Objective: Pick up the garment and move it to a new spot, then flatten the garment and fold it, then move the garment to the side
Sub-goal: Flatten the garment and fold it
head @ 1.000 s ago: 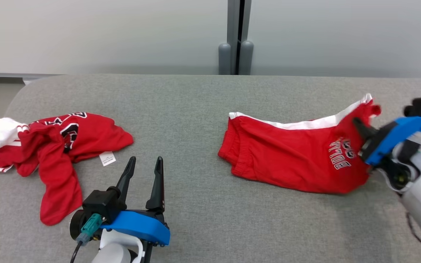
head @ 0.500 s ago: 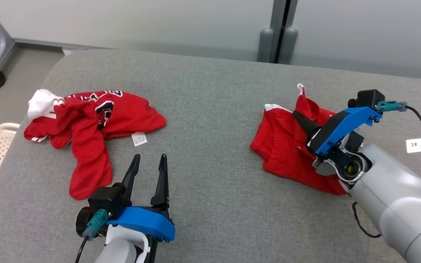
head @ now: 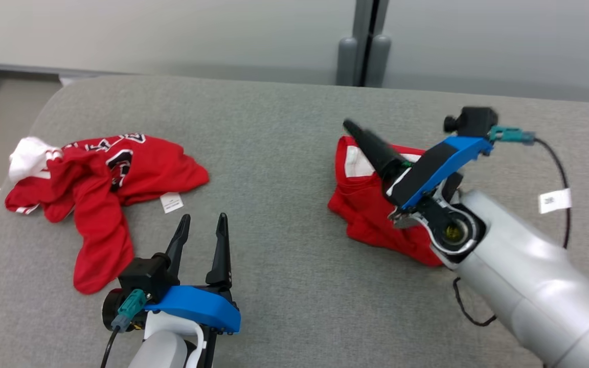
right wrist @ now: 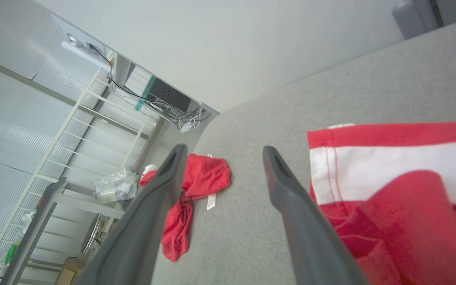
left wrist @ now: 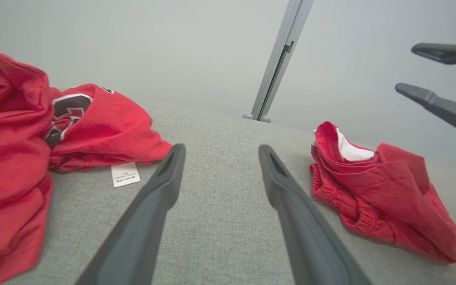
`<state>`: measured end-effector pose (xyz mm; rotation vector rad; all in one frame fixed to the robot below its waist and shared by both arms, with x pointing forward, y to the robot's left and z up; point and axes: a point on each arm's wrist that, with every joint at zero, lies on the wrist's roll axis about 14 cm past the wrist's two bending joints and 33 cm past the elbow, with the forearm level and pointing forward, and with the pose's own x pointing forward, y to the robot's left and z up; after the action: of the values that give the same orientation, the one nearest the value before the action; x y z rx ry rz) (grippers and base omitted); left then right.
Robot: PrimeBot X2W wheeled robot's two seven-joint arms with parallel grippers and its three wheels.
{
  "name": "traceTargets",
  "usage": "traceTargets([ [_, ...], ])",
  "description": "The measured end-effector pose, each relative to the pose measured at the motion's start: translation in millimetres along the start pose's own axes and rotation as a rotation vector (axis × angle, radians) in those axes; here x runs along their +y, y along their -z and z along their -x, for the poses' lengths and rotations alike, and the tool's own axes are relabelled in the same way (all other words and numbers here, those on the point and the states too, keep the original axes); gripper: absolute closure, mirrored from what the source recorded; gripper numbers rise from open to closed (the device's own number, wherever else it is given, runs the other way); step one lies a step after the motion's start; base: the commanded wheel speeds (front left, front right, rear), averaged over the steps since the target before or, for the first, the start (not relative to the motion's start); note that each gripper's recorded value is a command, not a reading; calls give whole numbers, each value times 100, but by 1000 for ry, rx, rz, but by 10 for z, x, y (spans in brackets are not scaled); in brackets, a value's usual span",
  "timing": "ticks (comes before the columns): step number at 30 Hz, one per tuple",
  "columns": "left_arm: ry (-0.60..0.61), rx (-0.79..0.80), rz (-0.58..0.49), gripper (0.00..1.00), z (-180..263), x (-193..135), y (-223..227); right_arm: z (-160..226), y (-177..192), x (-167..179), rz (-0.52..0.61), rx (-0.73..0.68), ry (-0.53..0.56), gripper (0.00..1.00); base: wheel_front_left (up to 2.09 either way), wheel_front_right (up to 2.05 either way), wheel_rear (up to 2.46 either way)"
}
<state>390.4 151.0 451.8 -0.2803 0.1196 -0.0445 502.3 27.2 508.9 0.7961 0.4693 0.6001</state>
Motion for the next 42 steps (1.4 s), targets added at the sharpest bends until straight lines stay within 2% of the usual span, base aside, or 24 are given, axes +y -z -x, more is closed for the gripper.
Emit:
traceTargets([
  [2,16,-6,-2,0,-16,-48,-20,105,-248,168,32,-93,-60,0,0,0,0],
  [4,30,-12,-1,0,-23,-98,-38,286,-480,115,111,-177,-56,0,0,0,0],
  [10,66,-23,3,0,-4,-229,-68,849,-1039,-475,382,-314,130,0,0,0,0],
  [13,64,-20,10,0,-1,-225,-53,917,-1053,-744,414,-300,211,0,0,0,0],
  [14,58,-18,12,0,2,-208,-47,896,-1009,-807,418,-285,228,13,0,0,0],
  [15,51,-17,14,0,5,-190,-41,868,-950,-872,416,-262,245,53,0,0,0],
  [16,44,-15,16,0,8,-168,-33,830,-879,-935,400,-228,262,100,0,0,0],
  [20,8,-14,22,0,29,-57,-26,640,-617,-1119,279,-79,320,100,0,0,0],
  [24,-37,-13,25,0,68,88,-21,457,-459,-1220,214,60,365,100,0,0,0],
  [28,-75,-19,27,0,121,211,-40,319,-102,-1215,176,224,376,100,0,0,0],
  [32,-85,-26,29,0,162,242,-59,291,156,-1050,147,347,335,100,0,0,0],
  [37,-82,-19,33,0,178,225,-30,368,610,-748,111,494,225,100,0,0,0],
  [42,-43,-6,32,0,138,113,12,456,1033,-387,108,560,103,100,0,0,0],
])
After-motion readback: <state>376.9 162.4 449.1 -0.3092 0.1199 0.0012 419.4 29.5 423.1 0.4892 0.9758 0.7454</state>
